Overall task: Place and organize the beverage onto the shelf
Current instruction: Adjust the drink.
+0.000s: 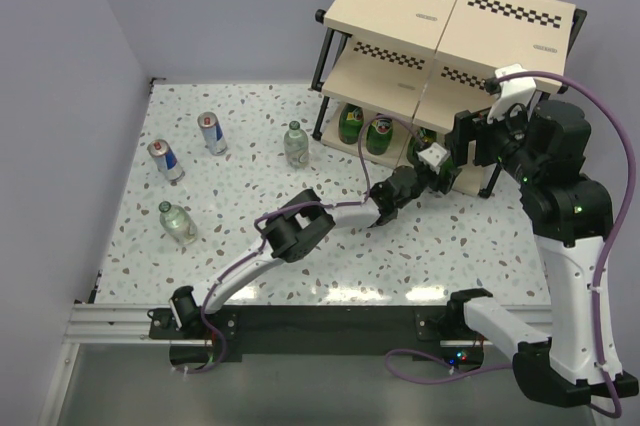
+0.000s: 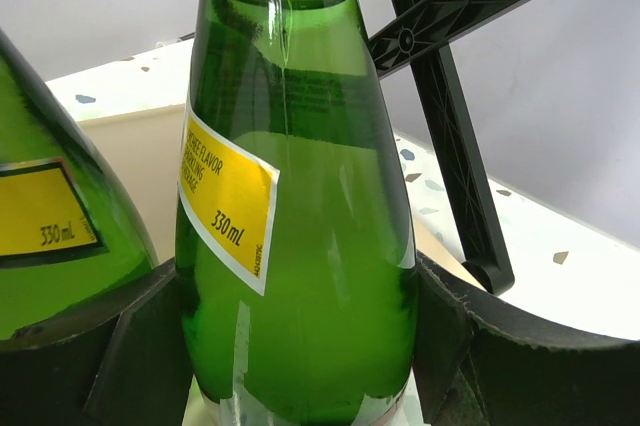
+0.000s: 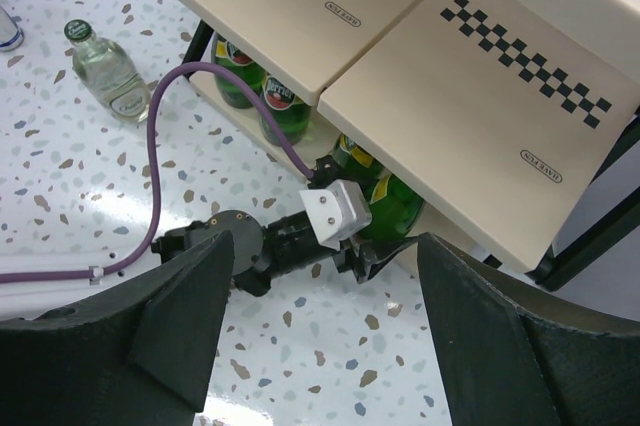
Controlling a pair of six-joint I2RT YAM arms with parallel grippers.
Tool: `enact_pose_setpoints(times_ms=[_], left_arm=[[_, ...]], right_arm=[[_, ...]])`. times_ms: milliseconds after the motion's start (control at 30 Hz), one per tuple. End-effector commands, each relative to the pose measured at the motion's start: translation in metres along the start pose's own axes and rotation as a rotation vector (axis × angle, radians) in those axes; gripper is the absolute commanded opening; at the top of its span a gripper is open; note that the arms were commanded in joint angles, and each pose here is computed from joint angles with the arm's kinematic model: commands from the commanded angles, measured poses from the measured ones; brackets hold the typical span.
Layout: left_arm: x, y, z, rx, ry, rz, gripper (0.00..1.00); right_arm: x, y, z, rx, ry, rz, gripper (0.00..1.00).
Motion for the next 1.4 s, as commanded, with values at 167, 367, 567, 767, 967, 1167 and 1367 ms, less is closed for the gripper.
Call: enact_pose_setpoints(times_ms=[167,367,567,767,967,1167,1367], left_arm=[[-0.0011,0.0485,-0.0193,0.008,-0.044,-0.104,0.25],[-0.0008,0.0498,-0.0227,0.015,-0.061,-0.108,0.24],[0.0006,0.0523,-0.0226,0.009,-0.080,-0.137,0.37],[-0.0028,0.0532,-0.0233,0.007,-0.096,-0.145,0.40],[-0.0034,0.0540,-0.0237,0.008,-0.104,-0.146,0.44],[-0.0033,0.0530,-0.0237,0.007,-0.105,-0.144,0.48],[-0.0020,0.0535,-0.0239,0.012,-0.107,-0.145,0.50]], right_arm=[[0.0136,0.0148,-0.0036,0.012,-0.022,-0.063,0.77],[0.0152,0.0160,-0.0035,0.016,-0.022,-0.067,0.77],[0.0158,0.0157,-0.0041,0.017,-0.024,-0.067,0.78],[0.0158,0.0157,-0.0041,0.019,-0.025,-0.067,0.78],[0.0167,0.0162,-0.0043,0.019,-0.027,-0.069,0.78],[0.0170,0.0166,-0.0046,0.019,-0.029,-0.070,0.78],[0.0165,0.0165,-0.0044,0.019,-0.027,-0.069,0.78]])
Point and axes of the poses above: each gripper's point midway between its finger pads, its own x axis back along the fingers, its own z axis along the line the jaws close on, y = z × x, the point moved 5 cm from there along x, back along the fingers, and after that the axes turned 7 degrees about x, right-handed, at the moved point
